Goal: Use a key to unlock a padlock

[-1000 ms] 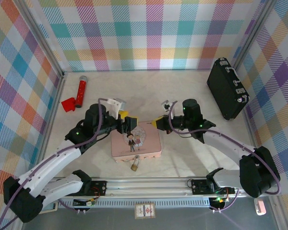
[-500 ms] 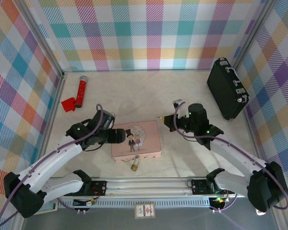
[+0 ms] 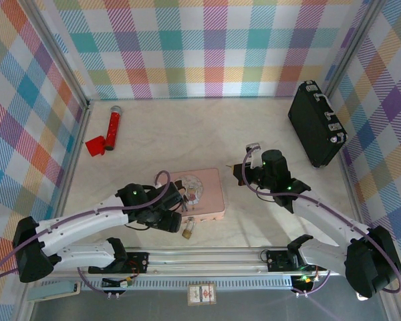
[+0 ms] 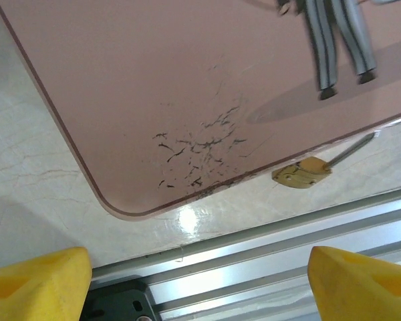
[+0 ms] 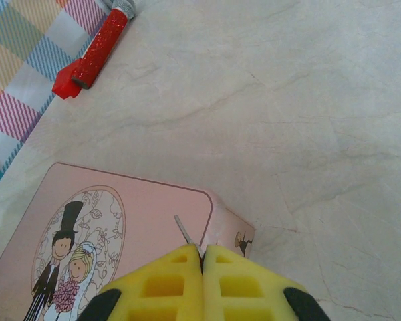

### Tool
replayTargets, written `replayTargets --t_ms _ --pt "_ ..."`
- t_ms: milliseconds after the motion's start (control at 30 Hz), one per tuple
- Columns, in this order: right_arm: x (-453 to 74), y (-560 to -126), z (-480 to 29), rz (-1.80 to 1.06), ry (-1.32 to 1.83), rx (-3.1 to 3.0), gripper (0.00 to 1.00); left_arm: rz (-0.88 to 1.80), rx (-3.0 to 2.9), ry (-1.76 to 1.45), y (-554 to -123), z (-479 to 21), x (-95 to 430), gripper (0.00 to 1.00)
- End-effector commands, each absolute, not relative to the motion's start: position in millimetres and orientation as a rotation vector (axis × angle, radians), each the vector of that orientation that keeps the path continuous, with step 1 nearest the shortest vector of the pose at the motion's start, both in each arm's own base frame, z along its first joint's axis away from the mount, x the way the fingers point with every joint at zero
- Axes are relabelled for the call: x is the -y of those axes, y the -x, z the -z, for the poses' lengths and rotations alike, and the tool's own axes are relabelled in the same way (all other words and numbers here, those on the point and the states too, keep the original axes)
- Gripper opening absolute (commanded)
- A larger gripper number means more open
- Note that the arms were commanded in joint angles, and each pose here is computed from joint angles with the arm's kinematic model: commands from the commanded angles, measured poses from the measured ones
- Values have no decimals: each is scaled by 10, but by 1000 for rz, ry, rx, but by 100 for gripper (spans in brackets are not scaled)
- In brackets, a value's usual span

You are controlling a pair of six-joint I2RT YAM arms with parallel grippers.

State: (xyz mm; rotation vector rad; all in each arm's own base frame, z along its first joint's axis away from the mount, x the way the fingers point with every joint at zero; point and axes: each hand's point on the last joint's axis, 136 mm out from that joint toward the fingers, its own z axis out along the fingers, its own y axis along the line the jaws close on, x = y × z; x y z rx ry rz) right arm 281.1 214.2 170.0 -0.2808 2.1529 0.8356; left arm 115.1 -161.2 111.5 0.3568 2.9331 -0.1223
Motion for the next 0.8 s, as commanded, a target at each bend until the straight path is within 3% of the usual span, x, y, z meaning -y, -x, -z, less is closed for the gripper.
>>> replayTargets --t_ms 0,500,767 --pt "-2130 -2831 -1812 -840 257 -2116 0 112 -2950 -313 -1130 -971 1609 85" --pt "-2131 -2798 -1869 -860 252 -2107 0 -5 -2870 -352 -1465 -764 1781 83" --pt "-2194 -2768 -1837 -901 280 -2117 0 65 -2729 -256 -1755 -844 1953 81"
